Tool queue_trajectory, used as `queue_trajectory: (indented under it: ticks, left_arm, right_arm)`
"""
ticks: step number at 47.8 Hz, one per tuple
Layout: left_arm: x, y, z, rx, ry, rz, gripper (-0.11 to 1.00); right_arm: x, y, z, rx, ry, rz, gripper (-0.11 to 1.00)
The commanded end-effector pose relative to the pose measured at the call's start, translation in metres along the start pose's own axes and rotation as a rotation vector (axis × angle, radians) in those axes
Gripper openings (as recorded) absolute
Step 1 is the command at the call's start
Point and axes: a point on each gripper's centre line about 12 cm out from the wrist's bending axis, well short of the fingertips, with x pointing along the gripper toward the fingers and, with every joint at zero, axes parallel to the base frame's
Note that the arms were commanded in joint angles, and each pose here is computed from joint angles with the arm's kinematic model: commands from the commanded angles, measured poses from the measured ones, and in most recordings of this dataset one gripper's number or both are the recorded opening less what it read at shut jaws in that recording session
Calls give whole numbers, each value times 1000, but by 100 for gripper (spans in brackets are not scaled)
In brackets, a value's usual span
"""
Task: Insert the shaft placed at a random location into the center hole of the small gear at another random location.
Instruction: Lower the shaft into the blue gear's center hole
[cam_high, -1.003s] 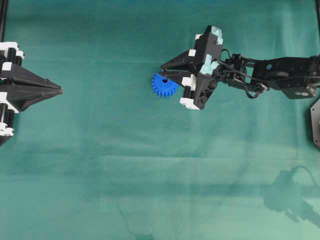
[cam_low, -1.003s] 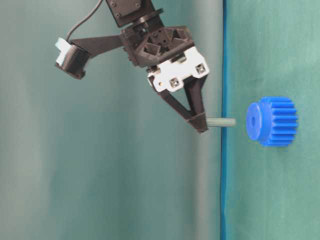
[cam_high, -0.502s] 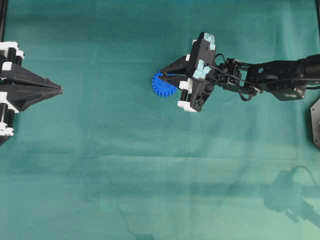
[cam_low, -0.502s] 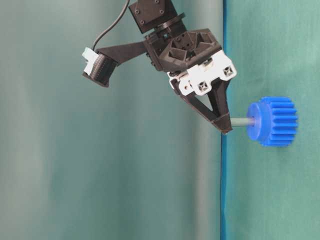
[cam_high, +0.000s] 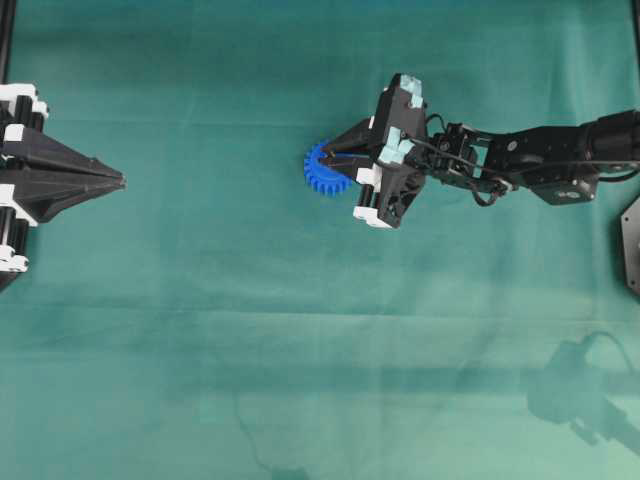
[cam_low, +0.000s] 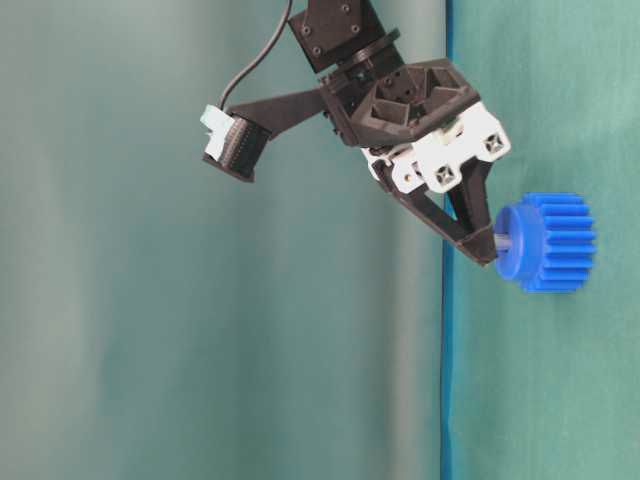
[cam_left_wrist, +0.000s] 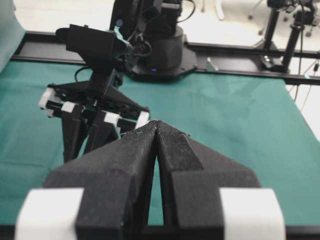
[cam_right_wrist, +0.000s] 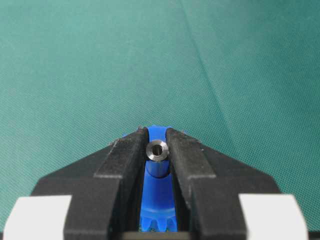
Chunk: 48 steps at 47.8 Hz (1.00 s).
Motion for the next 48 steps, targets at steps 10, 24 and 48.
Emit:
queue_trajectory:
  ticks: [10, 24, 48]
  left_arm:
    - [2, 0, 2, -1, 0, 0, 0]
    - [2, -1, 2, -2, 5, -6, 0]
    - [1, -2, 1, -2, 7, -7, 0]
  right_arm:
    - [4, 2, 7, 3, -30, 5, 14]
    - [3, 2, 5, 2, -24, 4, 14]
    - [4, 3, 11, 6, -35, 6, 79]
